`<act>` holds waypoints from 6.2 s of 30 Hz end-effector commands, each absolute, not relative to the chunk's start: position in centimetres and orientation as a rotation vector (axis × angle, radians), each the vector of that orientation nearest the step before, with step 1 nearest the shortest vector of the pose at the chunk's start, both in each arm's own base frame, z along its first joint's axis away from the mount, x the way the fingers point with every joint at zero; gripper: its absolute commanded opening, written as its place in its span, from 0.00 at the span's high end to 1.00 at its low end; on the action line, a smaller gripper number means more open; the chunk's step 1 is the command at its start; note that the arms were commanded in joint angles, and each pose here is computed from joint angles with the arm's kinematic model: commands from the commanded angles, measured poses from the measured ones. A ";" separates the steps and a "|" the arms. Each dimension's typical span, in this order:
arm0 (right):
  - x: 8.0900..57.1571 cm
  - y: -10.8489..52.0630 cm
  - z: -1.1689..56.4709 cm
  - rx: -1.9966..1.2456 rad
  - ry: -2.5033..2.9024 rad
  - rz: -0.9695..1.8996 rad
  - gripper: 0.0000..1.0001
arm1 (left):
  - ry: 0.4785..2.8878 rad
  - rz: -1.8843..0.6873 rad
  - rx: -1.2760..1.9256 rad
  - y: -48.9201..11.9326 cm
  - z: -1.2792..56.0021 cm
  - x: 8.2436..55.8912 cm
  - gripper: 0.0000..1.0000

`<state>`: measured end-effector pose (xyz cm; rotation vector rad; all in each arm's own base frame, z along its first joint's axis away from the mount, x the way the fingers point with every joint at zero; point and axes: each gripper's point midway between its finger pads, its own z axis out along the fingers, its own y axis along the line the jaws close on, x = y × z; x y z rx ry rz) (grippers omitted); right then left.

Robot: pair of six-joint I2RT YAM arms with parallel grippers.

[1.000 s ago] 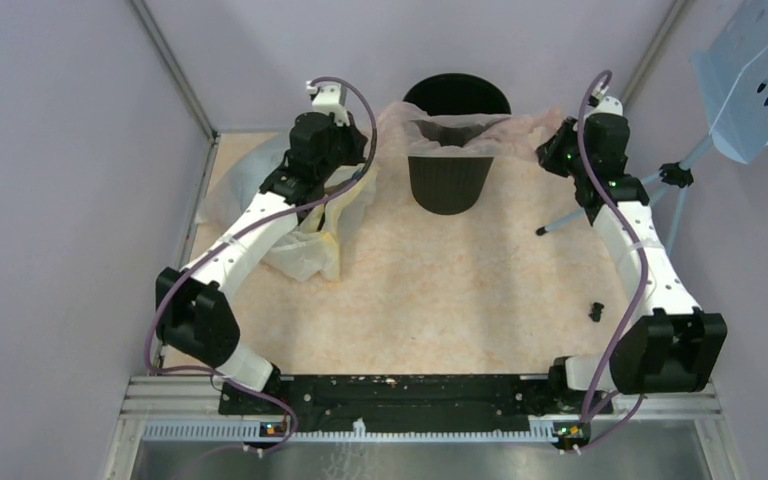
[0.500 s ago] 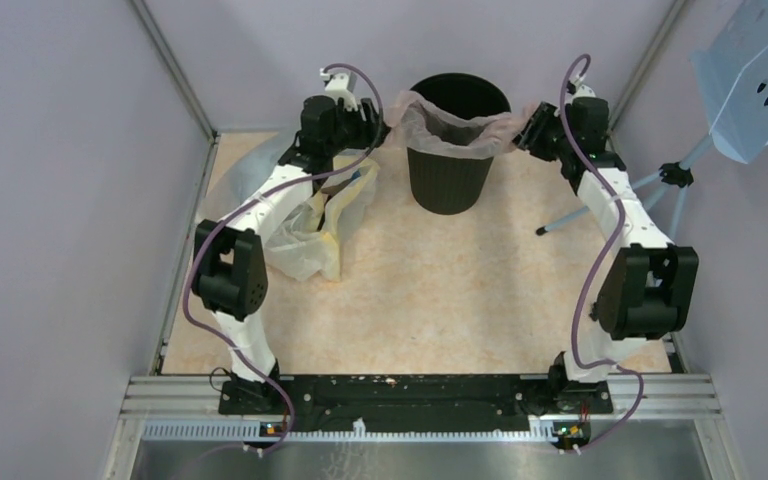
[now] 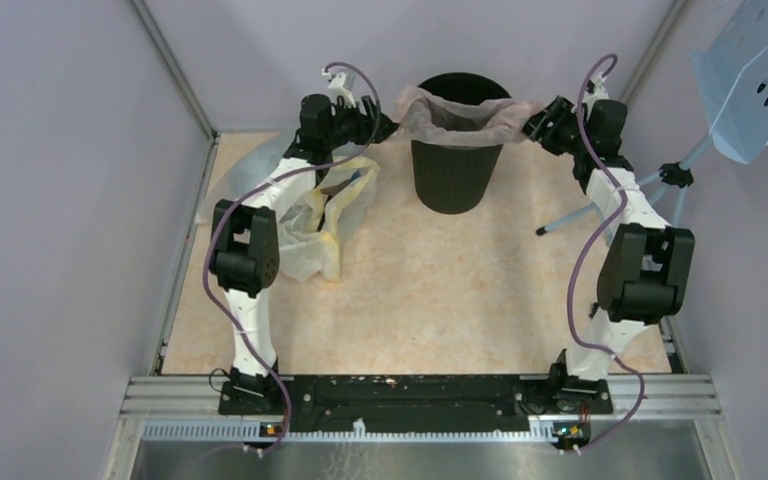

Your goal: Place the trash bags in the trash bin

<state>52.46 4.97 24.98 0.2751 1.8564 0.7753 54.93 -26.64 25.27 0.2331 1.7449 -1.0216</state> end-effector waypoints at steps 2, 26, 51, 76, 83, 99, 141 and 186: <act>54.1 5.4 25.9 0.229 1.807 0.798 0.41 | 1.671 -1.086 0.254 -27.3 27.1 56.0 0.33; 46.8 11.1 26.7 0.079 1.731 1.026 0.48 | 1.562 -1.420 0.538 -30.0 28.8 47.0 0.35; 30.8 7.5 25.4 0.255 1.979 0.610 0.68 | 1.898 -1.075 0.279 -24.6 26.6 35.6 0.62; 23.2 7.2 22.0 0.274 2.087 0.589 1.00 | 1.932 -1.108 0.308 -21.5 25.6 25.5 1.00; 24.8 6.7 18.8 0.339 2.090 0.563 1.00 | 1.900 -1.181 0.293 -22.0 22.7 25.0 1.00; 30.9 4.8 24.6 0.325 1.896 0.446 0.67 | 1.816 -1.003 0.275 -22.1 25.8 31.6 0.76; 24.7 4.5 24.1 0.352 2.055 0.412 0.23 | 1.829 -0.734 0.373 -19.1 29.5 31.5 0.04; 21.3 9.4 38.9 -0.267 1.659 0.547 0.41 | 1.707 -0.819 0.556 -21.4 32.9 31.2 0.57</act>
